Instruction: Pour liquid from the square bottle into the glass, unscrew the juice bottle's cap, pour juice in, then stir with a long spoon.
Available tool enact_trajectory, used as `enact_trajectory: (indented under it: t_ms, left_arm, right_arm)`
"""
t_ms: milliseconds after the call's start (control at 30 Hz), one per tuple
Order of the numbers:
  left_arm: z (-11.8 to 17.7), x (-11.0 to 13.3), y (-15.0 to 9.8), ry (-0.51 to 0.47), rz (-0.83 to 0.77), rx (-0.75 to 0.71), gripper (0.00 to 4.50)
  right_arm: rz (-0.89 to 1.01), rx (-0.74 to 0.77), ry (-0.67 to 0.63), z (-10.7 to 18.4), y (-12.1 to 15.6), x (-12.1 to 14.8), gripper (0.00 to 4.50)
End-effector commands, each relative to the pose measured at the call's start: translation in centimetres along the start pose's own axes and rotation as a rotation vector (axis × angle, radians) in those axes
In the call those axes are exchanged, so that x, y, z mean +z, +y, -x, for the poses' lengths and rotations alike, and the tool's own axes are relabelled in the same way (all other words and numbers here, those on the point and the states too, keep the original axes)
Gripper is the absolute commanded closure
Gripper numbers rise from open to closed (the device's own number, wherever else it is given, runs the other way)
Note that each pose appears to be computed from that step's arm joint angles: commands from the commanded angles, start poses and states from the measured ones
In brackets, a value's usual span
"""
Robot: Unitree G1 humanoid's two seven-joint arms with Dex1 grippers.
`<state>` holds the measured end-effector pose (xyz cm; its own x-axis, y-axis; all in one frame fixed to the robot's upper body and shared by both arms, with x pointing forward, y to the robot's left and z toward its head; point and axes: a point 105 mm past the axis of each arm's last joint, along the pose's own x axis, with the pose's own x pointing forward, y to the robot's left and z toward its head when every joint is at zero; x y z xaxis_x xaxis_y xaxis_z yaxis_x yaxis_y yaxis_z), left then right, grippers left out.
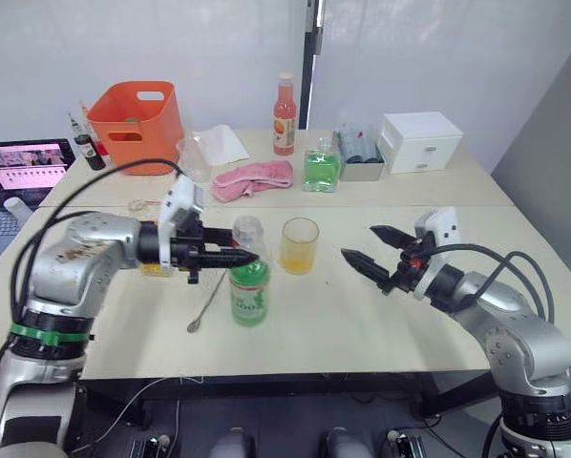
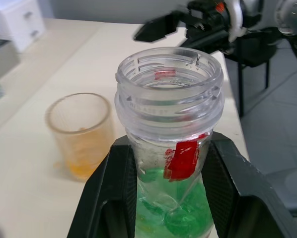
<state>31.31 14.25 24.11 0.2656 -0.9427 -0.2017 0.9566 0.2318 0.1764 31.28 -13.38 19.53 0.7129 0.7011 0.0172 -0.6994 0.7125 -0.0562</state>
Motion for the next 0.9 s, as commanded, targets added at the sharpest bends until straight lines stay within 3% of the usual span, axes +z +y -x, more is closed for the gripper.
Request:
enact_trajectory:
  t_ms: [33, 200, 533, 900]
  left_arm:
    - [1.2, 3.4, 1.7, -0.048, -0.136, 0.084, 3.06]
    - [0.6, 4.8, 3.7, -0.083, -0.239, 0.148, 3.06]
    - [-4.0, 4.9, 8.6, -0.1, -0.514, 0.329, 3.06]
    - [-8.0, 2.9, 9.6, -0.042, -0.782, 0.381, 3.06]
  right_arm:
    - [0.032, 0.013, -0.011, -0.1, 0.4, 0.7, 0.03]
    - [0.005, 0.014, -0.003, -0.4, 0.9, 0.4, 0.03]
    - [0.014, 0.013, -0.034, -1.2, 2.7, 1.5, 0.03]
    - [0.018, -0.067, -0.098, -1.6, 2.8, 1.5, 0.03]
